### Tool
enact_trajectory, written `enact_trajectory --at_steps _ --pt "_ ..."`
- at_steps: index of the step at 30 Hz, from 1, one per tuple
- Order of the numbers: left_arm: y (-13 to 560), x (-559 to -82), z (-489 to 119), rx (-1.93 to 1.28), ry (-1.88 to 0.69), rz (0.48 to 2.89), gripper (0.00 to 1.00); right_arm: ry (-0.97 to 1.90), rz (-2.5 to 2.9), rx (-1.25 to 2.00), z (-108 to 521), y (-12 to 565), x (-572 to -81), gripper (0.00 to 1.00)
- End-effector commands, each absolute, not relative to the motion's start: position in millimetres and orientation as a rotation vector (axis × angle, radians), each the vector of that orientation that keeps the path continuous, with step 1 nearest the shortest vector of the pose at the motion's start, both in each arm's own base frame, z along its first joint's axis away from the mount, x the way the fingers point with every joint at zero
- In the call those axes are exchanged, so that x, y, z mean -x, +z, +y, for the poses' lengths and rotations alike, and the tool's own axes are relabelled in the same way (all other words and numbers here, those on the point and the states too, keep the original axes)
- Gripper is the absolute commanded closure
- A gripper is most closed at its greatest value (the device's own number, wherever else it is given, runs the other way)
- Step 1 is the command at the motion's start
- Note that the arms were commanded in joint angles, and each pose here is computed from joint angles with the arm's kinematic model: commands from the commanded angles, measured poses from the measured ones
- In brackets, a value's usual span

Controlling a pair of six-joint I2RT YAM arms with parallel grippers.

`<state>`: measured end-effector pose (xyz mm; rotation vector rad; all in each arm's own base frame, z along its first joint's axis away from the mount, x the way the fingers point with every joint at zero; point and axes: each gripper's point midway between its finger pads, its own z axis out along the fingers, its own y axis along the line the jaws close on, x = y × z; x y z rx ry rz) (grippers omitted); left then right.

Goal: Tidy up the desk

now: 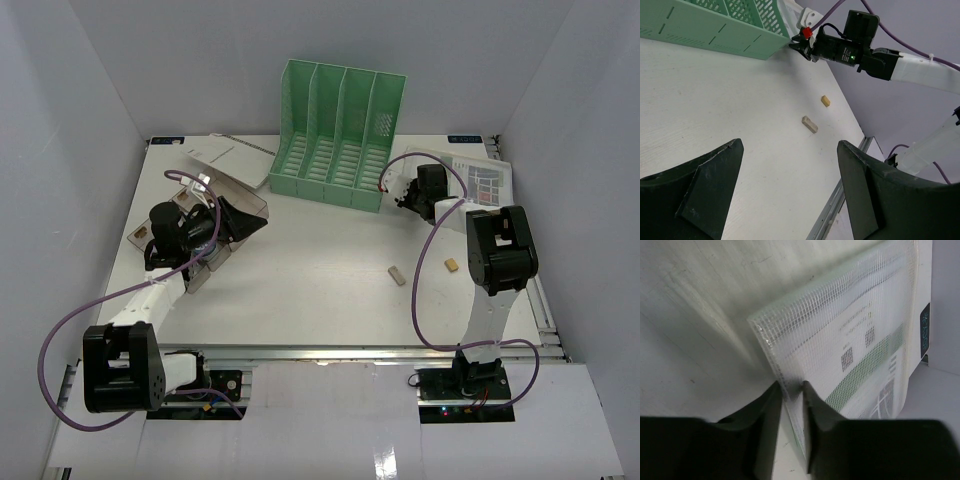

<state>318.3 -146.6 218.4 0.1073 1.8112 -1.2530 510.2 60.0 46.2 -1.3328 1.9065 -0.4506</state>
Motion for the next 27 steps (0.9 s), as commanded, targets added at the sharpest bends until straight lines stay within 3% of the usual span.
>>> enact_trajectory --at_steps 1,3,14,27 --pt "226 -314 -150 -0.147 -1.276 1.780 0.14 -0.442 1.864 1.238 59 73 -518 0.86" --pt "225 -314 -151 -0.139 -1.296 1.783 0.14 -0.431 1.860 1.190 57 85 -520 0.92" --pt "224 -311 -156 -0.160 -1.323 1.793 0.14 -0.492 1.863 0.961 14 128 -567 0.92" --pt "223 -313 -156 -0.161 -1.320 1.797 0.14 -0.451 1.945 0.994 6 75 -575 0.92"
